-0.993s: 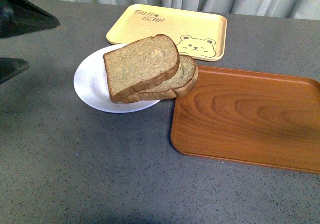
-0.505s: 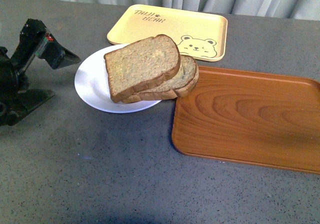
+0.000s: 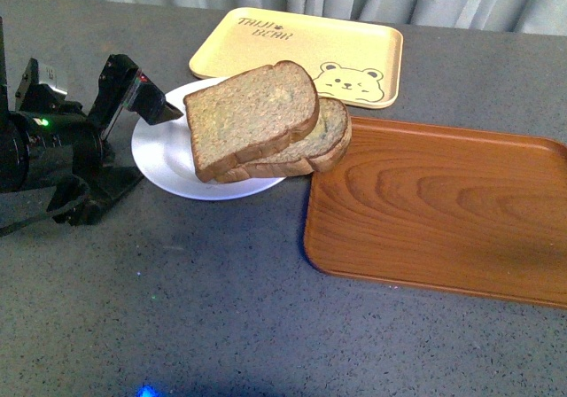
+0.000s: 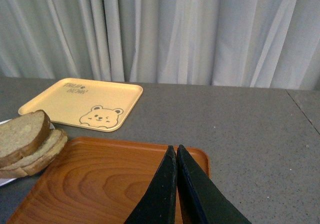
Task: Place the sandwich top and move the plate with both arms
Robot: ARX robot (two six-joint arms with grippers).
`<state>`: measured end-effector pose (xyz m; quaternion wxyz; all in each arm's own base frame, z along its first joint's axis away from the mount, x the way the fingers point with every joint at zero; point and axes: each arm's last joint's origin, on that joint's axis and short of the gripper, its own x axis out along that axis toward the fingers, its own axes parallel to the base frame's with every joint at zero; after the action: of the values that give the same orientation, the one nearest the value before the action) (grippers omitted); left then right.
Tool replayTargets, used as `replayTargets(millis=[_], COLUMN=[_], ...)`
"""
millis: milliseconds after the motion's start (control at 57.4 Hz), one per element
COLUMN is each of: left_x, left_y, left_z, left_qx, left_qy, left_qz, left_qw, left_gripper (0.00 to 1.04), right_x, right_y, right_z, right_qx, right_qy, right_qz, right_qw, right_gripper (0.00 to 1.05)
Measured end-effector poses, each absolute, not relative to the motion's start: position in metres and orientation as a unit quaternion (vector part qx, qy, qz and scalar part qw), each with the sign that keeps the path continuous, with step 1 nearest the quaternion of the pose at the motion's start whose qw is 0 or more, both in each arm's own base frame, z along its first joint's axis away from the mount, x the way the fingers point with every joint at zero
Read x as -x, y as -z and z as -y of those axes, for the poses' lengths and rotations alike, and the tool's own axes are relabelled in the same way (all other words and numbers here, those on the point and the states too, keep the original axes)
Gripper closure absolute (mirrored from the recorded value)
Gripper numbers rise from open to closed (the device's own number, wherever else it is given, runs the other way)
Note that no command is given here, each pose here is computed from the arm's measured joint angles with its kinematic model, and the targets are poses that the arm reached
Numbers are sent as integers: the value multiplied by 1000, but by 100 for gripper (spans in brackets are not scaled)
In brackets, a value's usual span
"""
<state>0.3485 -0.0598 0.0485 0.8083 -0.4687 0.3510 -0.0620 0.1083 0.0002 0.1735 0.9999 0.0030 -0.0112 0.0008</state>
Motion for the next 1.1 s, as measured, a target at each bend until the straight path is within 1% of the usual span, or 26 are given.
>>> replayTargets(millis=[105,192,383,471,540,575,680,714,836,854,871,924,976,1011,1063,1098], left_x=[-350,-350,-351,-350,-349,-348,-346,-345,-344,-344,-344,-343,-342,-341,-340,-339], left_y=[-47,-46,-45,-43,-41,-39,-34,-33,-33,-33,-33,-33,-33,-33,-34,-35], left_z=[60,60,59,59,59,59,58,59,60,60,61,61,61,61,62,62], left_qx=[489,502,528,534,538,540,544,545,546,546,546,546,546,548,553,555], left_qy=[54,49,40,37,32,28,22,22,24,25,25,26,28,33,37,38], left_qz=[-345,-341,-335,-335,-336,-339,-344,-345,-345,-345,-345,-346,-346,-347,-343,-341], left_qw=[799,793,780,776,772,770,765,764,763,763,763,763,762,760,758,758], left_gripper=[9,9,9,14,23,30,47,52,70,75,79,89,98,102,103,103], right_x=[-101,-97,-97,-97,-97,-97,-97,-97,-97,-97,-97,-97,-97,-97,-97,-97], right_y=[-169,-171,-171,-171,-171,-171,-171,-171,-171,-171,-171,-171,-171,-171,-171,-171], right_z=[0,0,0,0,0,0,0,0,0,0,0,0,0,0,0,0], right_qx=[-3,-3,-3,-3,-2,-2,-2,-2,-2,-2,-2,-2,-2,-2,-2,-2], right_qy=[-1,-1,-1,-1,-1,-1,-1,-1,-1,-1,-1,-1,-1,-1,-1,-1], right_qz=[-6,7,8,9,8,8,8,8,8,8,8,8,8,9,9,9], right_qw=[1000,1000,1000,1000,1000,1000,1000,1000,1000,1000,1000,1000,1000,1000,1000,1000], right_gripper=[103,103,103,103,102,97,81,74,57,53,48,37,30,23,13,9])
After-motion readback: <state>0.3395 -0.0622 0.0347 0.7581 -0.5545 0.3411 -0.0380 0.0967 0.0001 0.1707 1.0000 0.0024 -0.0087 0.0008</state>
